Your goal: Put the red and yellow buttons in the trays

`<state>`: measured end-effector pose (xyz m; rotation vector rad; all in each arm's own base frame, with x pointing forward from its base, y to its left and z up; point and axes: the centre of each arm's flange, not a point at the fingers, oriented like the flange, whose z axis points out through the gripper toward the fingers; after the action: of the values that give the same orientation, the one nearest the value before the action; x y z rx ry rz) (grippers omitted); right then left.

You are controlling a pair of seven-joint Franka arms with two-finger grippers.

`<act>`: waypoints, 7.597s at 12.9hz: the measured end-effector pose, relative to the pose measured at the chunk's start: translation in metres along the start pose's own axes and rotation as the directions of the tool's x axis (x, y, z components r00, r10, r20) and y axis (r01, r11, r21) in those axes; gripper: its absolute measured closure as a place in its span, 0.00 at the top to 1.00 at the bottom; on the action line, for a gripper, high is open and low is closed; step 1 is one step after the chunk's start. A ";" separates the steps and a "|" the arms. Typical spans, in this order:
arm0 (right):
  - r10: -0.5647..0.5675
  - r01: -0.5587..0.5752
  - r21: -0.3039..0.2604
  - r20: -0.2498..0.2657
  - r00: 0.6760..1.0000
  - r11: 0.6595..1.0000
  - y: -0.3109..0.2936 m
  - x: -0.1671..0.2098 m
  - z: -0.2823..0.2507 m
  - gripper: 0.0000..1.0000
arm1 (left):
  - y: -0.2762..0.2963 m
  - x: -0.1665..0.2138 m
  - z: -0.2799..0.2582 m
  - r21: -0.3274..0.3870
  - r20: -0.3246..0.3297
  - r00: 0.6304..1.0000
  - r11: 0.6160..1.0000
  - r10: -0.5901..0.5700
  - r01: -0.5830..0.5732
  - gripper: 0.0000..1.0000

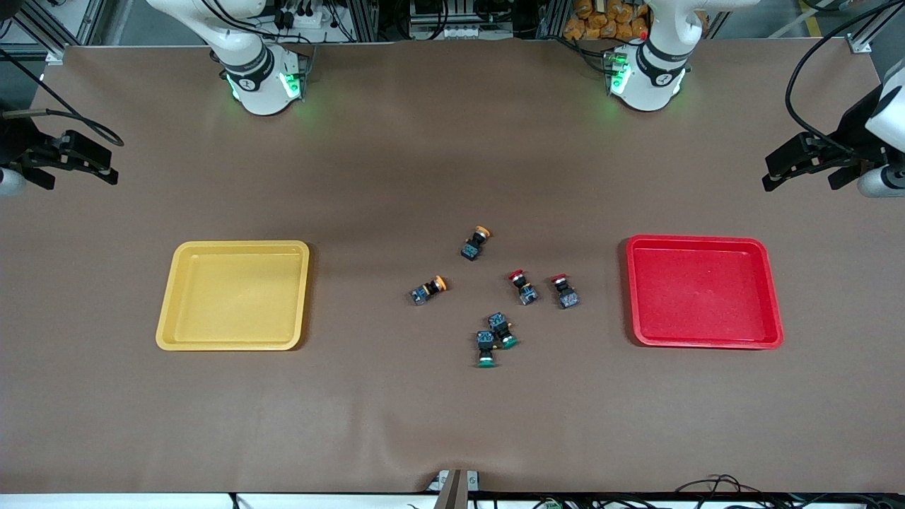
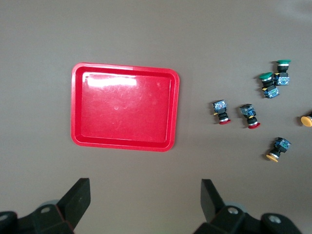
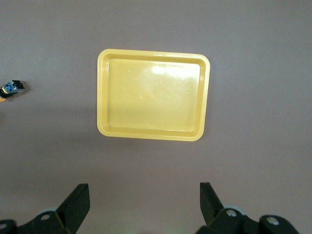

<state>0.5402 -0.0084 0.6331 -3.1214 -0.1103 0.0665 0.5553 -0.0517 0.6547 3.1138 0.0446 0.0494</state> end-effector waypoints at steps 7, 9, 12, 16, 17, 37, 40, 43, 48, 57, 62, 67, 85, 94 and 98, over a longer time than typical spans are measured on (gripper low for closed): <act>-0.015 0.015 0.003 0.019 1.000 1.000 -0.008 0.000 0.003 1.00 | 0.000 0.000 0.000 0.000 0.000 1.000 1.000 0.000 0.000 1.00; -0.016 0.016 0.004 0.024 1.000 1.000 -0.008 0.000 0.004 1.00 | 0.000 0.000 0.001 0.000 0.002 1.000 1.000 -0.001 0.001 1.00; -0.017 0.017 0.004 0.031 0.999 1.000 -0.008 0.000 0.007 1.00 | -0.001 0.001 0.007 0.002 0.016 1.000 1.000 -0.002 0.002 1.00; -0.013 0.013 0.005 0.033 0.999 1.000 -0.006 0.000 0.007 1.00 | 0.004 0.007 0.026 0.005 0.050 0.999 1.000 0.003 -0.004 1.00; -0.013 0.013 0.005 0.033 0.999 1.000 -0.006 0.000 0.007 1.00 | 0.007 0.009 0.031 0.006 0.058 0.998 1.000 0.007 -0.007 1.00; -0.012 0.012 0.010 0.040 0.999 1.000 -0.005 0.003 0.012 1.00 | 0.064 0.070 0.156 -0.017 0.103 0.987 0.992 -0.119 0.122 1.00; -0.012 0.012 0.011 0.040 0.999 1.000 -0.005 0.003 0.012 1.00 | 0.085 0.083 0.191 -0.018 0.089 0.984 0.987 -0.158 0.160 1.00; -0.013 0.012 0.020 0.038 0.999 1.000 -0.006 0.004 0.012 1.00 | 0.101 0.088 0.225 -0.007 0.109 0.978 0.984 -0.178 0.180 1.00; -0.011 0.010 0.022 0.018 1.000 1.000 -0.005 0.010 0.015 1.00 | 0.113 0.088 0.241 0.000 0.117 0.973 0.979 -0.201 0.202 1.00; -0.005 0.005 0.024 -0.003 1.000 1.000 0.001 0.030 0.034 1.00 | 0.141 0.088 0.274 0.008 0.123 0.969 0.977 -0.213 0.213 1.00; -0.002 0.001 0.028 0.017 1.000 1.000 0.003 0.037 0.048 1.00 | 0.175 0.087 0.316 0.008 0.105 0.955 0.960 -0.278 0.279 1.00; 0.005 -0.008 0.033 0.076 0.997 0.999 0.014 0.052 0.082 1.00 | 0.212 0.076 0.389 0.035 0.122 0.935 0.942 -0.335 0.333 1.00; 0.384 -0.445 0.191 0.283 0.879 0.875 -0.028 0.095 0.179 1.00 | 0.210 0.045 0.485 0.098 0.169 0.917 0.931 -0.362 0.350 0.51; 0.719 -0.762 0.165 0.255 0.646 0.626 -0.159 0.125 0.209 1.00 | 0.175 0.077 0.431 0.063 0.107 0.917 0.923 -0.385 0.380 0.41; 0.809 -0.844 0.165 0.243 0.536 0.510 -0.226 0.131 0.244 1.00 | 0.099 0.096 0.397 0.100 0.124 0.942 0.949 -0.311 0.300 0.41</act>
<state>0.6442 0.2304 0.3879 -2.5602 1.3040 0.2749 0.6667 -0.1586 0.2638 3.1363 0.5388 -0.1797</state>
